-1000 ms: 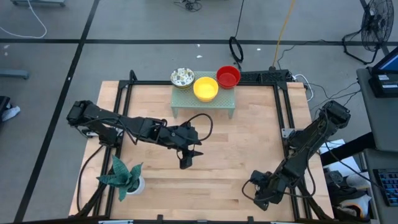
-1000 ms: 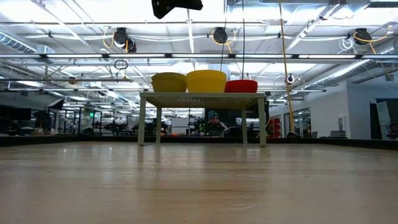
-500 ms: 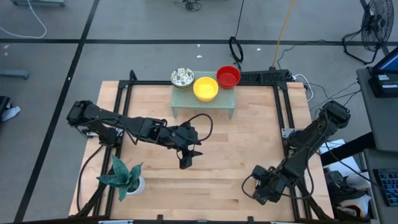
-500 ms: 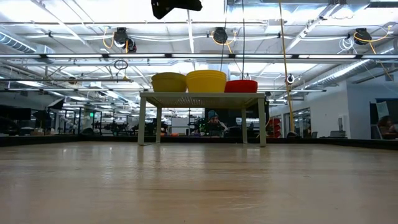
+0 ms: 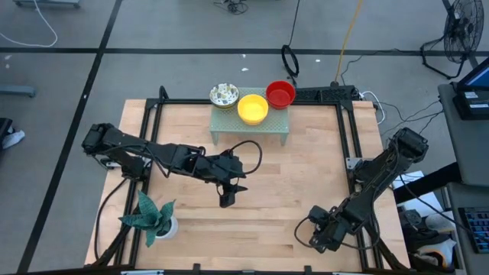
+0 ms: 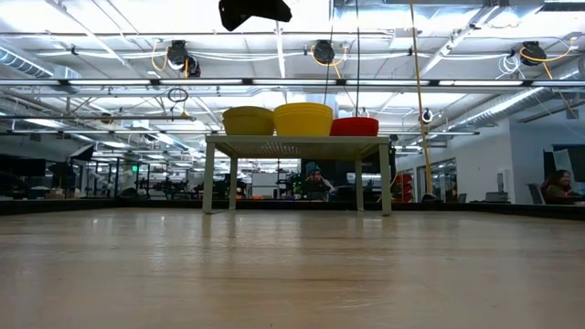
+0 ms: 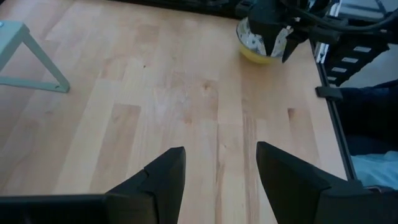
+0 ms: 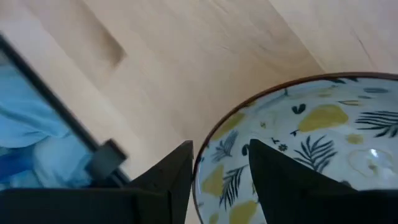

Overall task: Pick & Place Mini bowls
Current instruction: Stack the white patterned bowl on top of the other white patterned bowl on the shelf

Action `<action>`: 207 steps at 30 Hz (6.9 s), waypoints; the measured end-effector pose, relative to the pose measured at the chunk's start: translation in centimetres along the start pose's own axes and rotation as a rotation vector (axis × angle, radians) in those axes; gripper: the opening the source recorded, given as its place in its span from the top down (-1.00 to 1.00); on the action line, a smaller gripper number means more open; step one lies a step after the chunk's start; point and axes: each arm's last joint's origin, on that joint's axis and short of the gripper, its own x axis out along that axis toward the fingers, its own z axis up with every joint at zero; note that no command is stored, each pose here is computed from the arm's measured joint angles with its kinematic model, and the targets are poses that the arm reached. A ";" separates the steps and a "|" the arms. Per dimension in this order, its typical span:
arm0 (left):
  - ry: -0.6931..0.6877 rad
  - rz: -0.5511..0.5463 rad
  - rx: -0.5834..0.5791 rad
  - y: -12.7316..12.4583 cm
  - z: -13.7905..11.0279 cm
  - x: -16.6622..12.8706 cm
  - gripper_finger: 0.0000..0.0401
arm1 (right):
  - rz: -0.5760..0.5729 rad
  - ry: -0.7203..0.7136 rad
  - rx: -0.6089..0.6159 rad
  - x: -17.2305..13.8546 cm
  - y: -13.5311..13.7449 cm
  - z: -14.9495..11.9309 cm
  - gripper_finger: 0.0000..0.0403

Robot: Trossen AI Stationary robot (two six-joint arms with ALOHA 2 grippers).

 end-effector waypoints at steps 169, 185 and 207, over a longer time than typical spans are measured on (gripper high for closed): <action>0.434 0.137 0.395 3.0 -7.5 13.5 0.22 | 0.759 -1.280 -0.847 -6.2 -13.7 7.9 0.06; 0.420 0.177 0.306 5.2 -6.7 13.3 0.92 | 0.808 -1.264 -0.840 -6.4 -13.7 7.8 0.05; 0.210 0.305 0.524 3.5 3.0 5.3 0.86 | 0.759 -1.260 -0.817 -6.1 -13.7 8.0 0.06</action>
